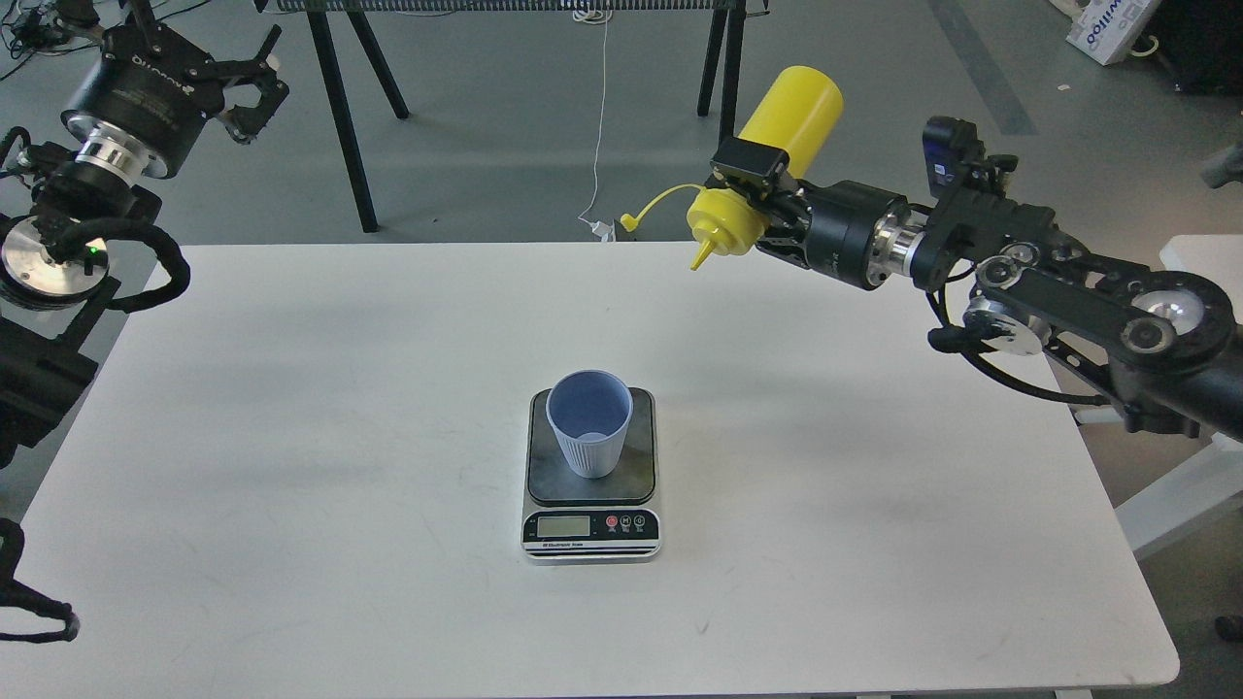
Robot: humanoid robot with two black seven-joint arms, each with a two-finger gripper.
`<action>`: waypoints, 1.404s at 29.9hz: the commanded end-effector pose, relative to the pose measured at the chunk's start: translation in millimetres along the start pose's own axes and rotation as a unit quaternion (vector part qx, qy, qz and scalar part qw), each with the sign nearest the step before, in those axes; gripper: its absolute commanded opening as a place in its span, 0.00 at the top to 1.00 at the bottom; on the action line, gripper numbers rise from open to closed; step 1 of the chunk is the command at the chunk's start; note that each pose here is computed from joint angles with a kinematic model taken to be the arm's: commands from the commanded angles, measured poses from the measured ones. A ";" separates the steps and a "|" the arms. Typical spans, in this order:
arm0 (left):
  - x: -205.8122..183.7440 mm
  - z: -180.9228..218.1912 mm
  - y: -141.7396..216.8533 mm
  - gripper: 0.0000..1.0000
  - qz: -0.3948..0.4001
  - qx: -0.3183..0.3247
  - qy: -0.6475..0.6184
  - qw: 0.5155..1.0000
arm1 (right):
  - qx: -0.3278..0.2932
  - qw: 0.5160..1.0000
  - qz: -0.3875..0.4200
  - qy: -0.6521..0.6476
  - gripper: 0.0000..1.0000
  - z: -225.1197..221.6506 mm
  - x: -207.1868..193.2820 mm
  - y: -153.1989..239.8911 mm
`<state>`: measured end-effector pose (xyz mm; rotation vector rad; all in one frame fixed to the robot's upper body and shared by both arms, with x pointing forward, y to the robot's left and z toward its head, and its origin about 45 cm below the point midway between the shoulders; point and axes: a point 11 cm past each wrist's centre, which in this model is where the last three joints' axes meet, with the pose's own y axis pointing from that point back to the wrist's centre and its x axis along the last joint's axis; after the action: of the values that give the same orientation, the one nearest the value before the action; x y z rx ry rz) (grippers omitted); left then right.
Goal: Pour seasoning into cup on scale with both arms
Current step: 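Turn the bottle upright and bring it back down with the right gripper, then set the bottle down on the table and open the right gripper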
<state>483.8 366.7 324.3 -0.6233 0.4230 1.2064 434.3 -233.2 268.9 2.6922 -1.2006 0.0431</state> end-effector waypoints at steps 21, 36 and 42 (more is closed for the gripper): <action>2.6 -37.7 4.1 0.00 0.019 0.019 0.030 0.999 | 0.144 0.789 0.175 -0.571 0.76 158.6 -8.7 123.6; -1.2 -37.2 2.3 0.00 0.014 0.018 0.031 0.999 | 0.151 0.715 0.188 -0.656 0.66 194.7 -58.2 105.2; -1.9 -36.2 1.9 0.00 0.012 0.018 0.030 0.999 | 0.144 0.711 0.195 -0.660 0.41 202.3 -62.6 111.3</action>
<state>482.0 342.2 296.7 -0.6256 0.5045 1.2040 303.6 -297.5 85.5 2.4121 -2.1321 -2.0653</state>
